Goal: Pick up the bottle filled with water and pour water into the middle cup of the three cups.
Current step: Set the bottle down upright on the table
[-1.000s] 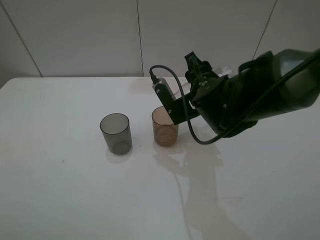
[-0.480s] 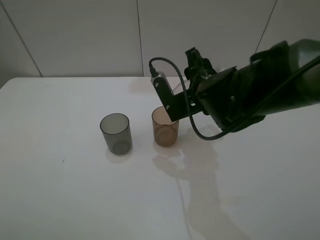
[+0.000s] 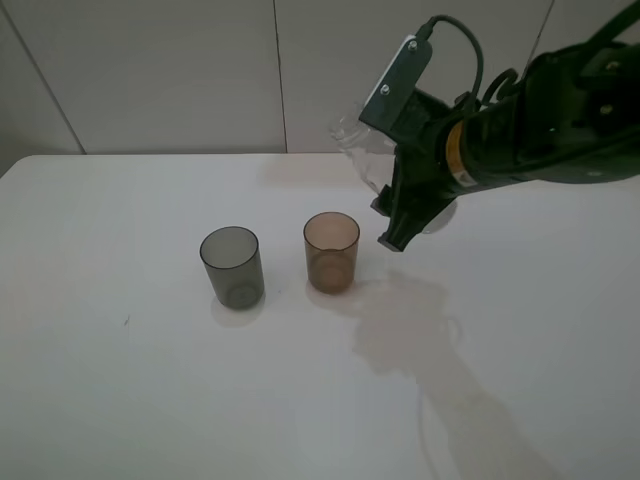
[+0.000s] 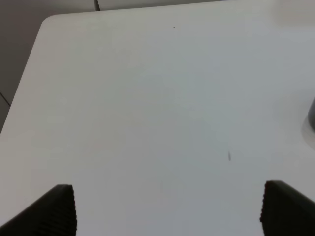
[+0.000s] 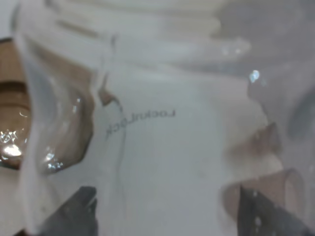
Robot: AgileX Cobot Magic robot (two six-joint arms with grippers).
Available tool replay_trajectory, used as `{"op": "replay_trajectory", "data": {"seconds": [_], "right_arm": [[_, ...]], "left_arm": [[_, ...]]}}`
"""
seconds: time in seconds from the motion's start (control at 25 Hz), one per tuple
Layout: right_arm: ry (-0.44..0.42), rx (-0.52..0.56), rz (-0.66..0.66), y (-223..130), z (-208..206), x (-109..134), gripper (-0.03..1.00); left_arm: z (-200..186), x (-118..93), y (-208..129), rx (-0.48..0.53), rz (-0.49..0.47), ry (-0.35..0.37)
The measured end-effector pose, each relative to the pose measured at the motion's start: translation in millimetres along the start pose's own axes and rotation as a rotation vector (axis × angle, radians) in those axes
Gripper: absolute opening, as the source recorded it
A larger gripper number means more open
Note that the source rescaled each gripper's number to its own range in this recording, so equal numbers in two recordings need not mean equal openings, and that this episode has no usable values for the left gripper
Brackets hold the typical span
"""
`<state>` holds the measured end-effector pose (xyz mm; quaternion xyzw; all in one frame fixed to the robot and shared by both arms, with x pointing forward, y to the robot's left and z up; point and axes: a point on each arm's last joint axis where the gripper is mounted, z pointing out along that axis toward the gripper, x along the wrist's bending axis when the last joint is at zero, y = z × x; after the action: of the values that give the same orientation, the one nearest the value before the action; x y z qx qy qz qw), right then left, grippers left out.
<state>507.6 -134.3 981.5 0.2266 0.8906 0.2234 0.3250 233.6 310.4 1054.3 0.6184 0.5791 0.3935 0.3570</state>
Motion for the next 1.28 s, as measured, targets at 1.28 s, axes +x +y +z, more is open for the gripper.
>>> {"op": "replay_trajectory", "data": {"seconds": [1.28], "right_arm": [[-0.055,-0.366,0.723,-121,97,9,0.03]], "left_arm": [[0,0,0,0.0,0.0,0.0]]}}
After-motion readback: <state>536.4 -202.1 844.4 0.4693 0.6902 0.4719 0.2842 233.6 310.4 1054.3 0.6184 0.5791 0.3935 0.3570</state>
